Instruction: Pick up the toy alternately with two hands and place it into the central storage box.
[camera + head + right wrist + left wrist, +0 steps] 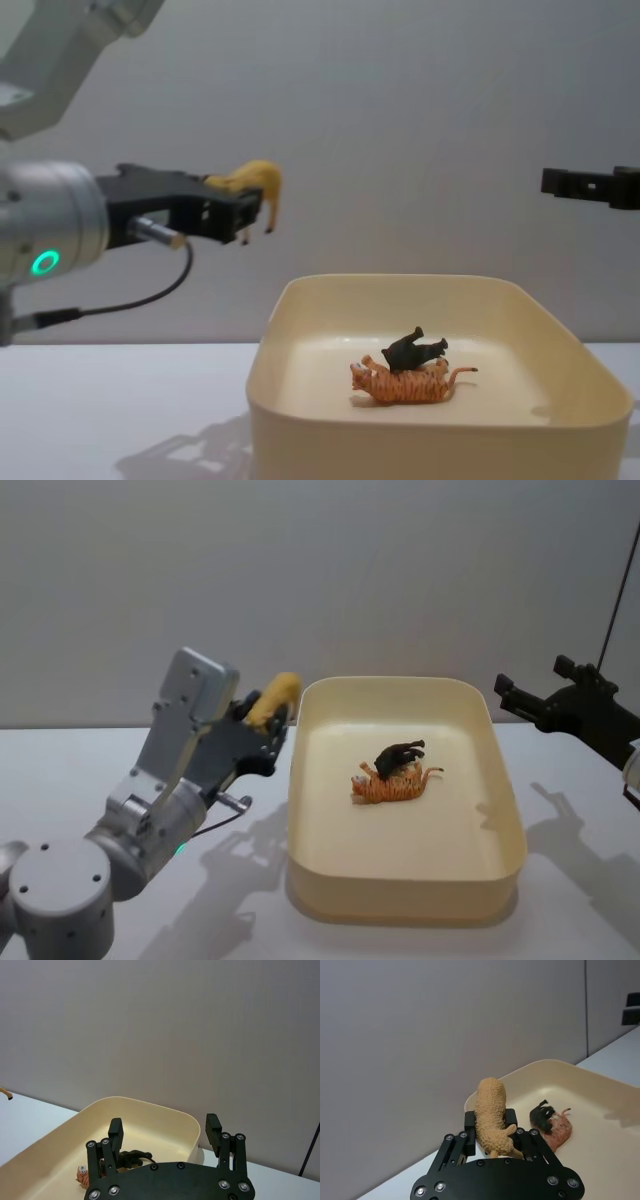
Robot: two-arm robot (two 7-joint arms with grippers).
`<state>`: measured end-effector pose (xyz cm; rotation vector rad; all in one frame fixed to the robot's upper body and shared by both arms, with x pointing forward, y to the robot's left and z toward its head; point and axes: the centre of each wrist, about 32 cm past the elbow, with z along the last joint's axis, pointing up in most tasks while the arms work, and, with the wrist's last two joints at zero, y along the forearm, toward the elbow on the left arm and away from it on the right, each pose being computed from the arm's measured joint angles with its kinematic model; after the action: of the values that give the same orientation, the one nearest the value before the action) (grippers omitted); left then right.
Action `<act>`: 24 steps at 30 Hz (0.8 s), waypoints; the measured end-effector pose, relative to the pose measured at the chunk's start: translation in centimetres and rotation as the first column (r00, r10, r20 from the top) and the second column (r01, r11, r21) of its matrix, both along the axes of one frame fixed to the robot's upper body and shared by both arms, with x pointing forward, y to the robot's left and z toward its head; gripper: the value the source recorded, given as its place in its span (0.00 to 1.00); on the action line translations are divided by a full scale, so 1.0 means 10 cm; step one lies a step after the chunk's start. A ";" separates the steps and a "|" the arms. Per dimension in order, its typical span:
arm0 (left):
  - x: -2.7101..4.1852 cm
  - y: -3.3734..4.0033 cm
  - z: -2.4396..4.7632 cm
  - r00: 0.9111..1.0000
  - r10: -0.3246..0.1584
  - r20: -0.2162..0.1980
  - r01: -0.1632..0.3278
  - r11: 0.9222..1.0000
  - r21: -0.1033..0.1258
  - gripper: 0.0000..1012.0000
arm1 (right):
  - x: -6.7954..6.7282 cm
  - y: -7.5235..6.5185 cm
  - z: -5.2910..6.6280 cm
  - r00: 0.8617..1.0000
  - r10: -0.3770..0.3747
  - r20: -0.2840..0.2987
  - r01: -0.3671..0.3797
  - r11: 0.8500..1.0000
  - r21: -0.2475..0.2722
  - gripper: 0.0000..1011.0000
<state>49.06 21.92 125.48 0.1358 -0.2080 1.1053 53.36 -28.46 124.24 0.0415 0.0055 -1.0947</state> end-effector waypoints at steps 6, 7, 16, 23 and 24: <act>0.094 -0.054 0.046 0.997 -0.076 0.007 0.076 0.997 -0.005 0.31 | 0.00 0.00 0.00 1.000 0.000 0.000 0.000 1.000 0.000 0.99; 0.128 -0.071 0.055 0.995 -0.098 0.006 0.098 0.995 -0.006 0.31 | 0.00 0.00 0.00 1.000 0.000 0.000 0.000 1.000 0.000 0.99; 0.370 -0.174 0.074 0.972 -0.234 -0.029 0.234 0.972 0.009 0.31 | 0.00 0.00 0.00 1.000 0.000 0.000 0.000 1.000 0.000 0.99; 0.603 -0.257 0.052 0.943 -0.320 -0.097 0.325 0.945 0.045 0.31 | 0.00 0.00 0.00 1.000 0.000 0.000 0.000 1.000 0.000 0.99; 0.661 -0.279 0.043 0.937 -0.332 -0.113 0.339 0.939 0.052 0.31 | 0.00 0.00 0.00 1.000 0.000 0.000 0.000 1.000 0.000 0.99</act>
<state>55.68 19.13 125.90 0.2118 -0.1709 0.7478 53.36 -28.46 124.24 0.0415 0.0056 -1.0947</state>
